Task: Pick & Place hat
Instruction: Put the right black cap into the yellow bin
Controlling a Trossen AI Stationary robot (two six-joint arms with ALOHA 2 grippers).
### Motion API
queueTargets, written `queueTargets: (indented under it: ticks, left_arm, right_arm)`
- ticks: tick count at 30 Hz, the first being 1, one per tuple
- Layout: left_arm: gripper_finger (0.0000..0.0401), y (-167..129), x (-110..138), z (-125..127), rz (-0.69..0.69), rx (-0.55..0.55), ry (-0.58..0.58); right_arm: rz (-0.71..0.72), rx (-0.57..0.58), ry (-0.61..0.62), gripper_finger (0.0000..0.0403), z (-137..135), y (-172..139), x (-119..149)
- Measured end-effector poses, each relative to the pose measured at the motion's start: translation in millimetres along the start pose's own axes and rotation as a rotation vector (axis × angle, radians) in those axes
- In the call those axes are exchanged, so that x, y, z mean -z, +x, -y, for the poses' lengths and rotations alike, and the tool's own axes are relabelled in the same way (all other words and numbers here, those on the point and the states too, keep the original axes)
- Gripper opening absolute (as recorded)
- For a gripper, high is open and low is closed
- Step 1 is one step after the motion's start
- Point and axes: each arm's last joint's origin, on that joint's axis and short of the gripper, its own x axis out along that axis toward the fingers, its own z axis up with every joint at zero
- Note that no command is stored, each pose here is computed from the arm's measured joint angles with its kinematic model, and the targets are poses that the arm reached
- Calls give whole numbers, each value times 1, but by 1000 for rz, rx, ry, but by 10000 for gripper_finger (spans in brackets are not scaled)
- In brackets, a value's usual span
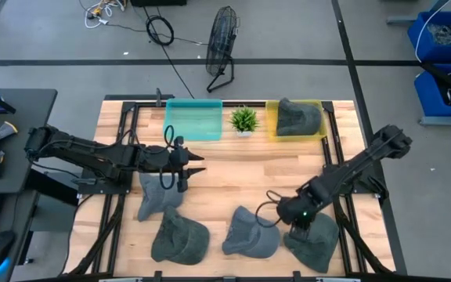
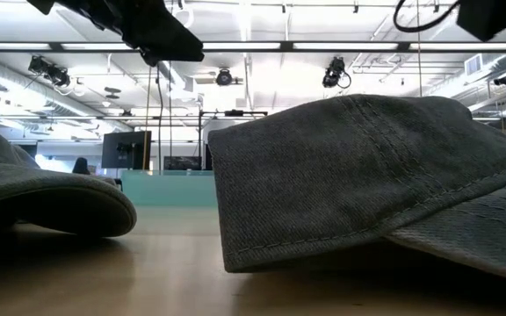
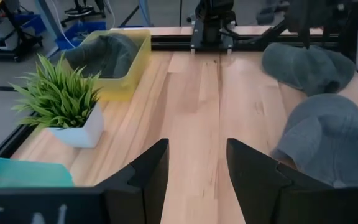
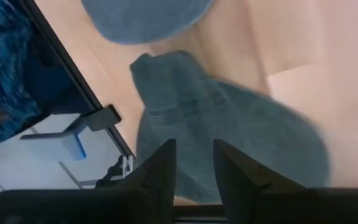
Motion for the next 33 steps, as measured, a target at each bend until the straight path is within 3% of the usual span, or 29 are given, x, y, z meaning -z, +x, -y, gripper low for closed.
queueTargets:
  ticks: [7, 13, 27, 33]
  left_arm:
    - [165, 0, 0, 0, 2, 0, -1]
    - [165, 0, -1, 0, 14, -2, -15]
    - [165, 0, -2, 0, 17, 0, -129]
    - [165, 0, -2, 0, 17, 0, -151]
  right_arm:
    - [-9, -17, 56, 109, -17, 20, 7]
    - [29, 67, 51, 109, -15, 23, 15]
    - [63, 145, -116, 166, -23, 43, 28]
    - [125, 318, -124, 171, -17, 65, 20]
